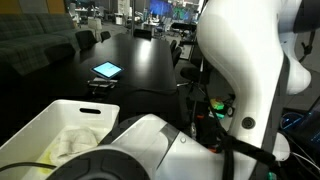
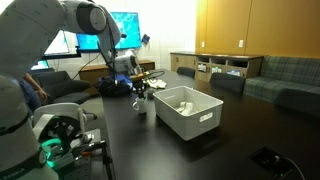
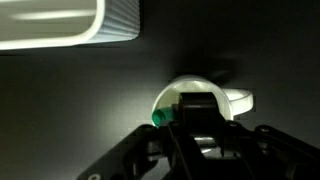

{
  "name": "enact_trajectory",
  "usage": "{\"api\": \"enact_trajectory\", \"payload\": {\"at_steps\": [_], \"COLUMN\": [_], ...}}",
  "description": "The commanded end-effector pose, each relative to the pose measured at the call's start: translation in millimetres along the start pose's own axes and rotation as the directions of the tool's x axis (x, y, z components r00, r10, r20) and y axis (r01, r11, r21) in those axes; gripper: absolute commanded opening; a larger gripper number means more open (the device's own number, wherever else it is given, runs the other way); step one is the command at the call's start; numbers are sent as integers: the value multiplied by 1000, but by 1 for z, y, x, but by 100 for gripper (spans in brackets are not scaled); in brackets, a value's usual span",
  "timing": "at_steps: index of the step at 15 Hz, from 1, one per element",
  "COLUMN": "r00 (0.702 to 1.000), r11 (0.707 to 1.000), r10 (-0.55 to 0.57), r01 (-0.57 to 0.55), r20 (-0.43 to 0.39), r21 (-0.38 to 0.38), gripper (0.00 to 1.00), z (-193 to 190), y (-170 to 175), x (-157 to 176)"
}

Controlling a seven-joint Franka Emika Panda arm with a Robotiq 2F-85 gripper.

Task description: Pick up the yellow towel and put it in the bucket, pick up the marker and put it in the cup, pick up the white towel and put it in the bucket, finally pick up the black masking tape and put it in the cup

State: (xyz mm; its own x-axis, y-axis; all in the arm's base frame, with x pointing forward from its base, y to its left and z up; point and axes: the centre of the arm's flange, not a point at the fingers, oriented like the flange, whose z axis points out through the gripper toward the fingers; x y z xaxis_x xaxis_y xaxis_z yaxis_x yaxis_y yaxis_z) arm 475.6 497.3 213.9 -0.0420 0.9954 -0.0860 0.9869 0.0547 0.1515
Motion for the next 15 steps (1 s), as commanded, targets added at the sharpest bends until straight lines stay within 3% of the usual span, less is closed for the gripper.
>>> {"api": "enact_trajectory", "payload": {"at_steps": [1,11,13,15], "r00": [997,986,985,983], "r11": [997,986,985,984], "r10": [-74,-164,-172,-179], "r01": [74,164,171,179], "r20": [5,23,28,32], "r21": [-4,23,23,22], "gripper": [19,19,55,69], "z": [-4,3,1,0], "y": [15,27,27,26], "x": [6,9,7,6]}}
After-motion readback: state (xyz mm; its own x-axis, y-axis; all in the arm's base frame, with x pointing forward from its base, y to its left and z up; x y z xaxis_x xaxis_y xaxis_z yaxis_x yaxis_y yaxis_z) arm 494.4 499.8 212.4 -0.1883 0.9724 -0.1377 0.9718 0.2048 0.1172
